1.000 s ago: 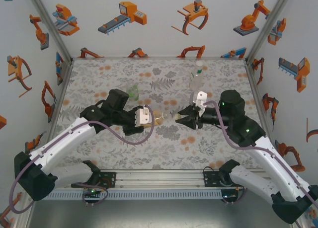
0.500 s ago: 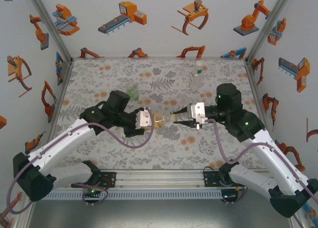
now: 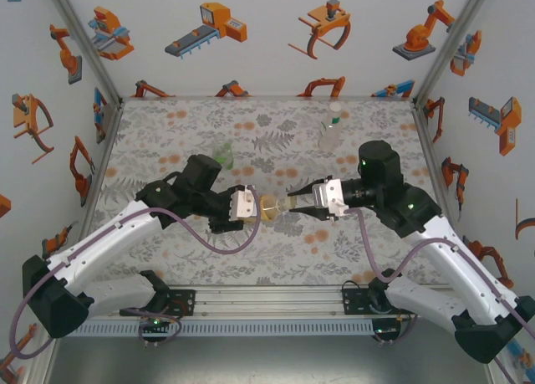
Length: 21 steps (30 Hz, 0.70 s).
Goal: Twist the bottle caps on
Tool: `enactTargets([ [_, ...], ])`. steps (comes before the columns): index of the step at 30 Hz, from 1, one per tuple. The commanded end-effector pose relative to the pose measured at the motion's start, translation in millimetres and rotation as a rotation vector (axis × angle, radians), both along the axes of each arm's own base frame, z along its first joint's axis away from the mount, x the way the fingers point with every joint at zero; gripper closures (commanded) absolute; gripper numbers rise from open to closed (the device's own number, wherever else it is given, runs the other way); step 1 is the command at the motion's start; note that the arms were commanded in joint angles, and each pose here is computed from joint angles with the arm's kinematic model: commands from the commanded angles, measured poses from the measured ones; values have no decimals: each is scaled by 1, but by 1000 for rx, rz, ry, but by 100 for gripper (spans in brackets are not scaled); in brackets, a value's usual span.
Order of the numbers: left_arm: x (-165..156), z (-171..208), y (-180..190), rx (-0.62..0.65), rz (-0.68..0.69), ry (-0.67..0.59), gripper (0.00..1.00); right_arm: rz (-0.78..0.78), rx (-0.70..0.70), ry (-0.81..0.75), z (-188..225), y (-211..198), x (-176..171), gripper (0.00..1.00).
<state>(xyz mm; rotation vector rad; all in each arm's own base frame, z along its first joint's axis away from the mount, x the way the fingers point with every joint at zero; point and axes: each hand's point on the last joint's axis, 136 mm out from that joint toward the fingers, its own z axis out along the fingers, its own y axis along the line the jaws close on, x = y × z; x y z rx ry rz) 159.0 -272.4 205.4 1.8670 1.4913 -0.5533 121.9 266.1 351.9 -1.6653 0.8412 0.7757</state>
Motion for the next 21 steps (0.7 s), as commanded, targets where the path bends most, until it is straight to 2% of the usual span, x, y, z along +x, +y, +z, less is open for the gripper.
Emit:
enactTargets([
  [1,-6,0,-2,6,-33,4,97,57,16,-17,-1,3,-7,87],
  [21,-6,2,-1,5,-31,-7,97,71,-36,12,-16,7,-11,88],
])
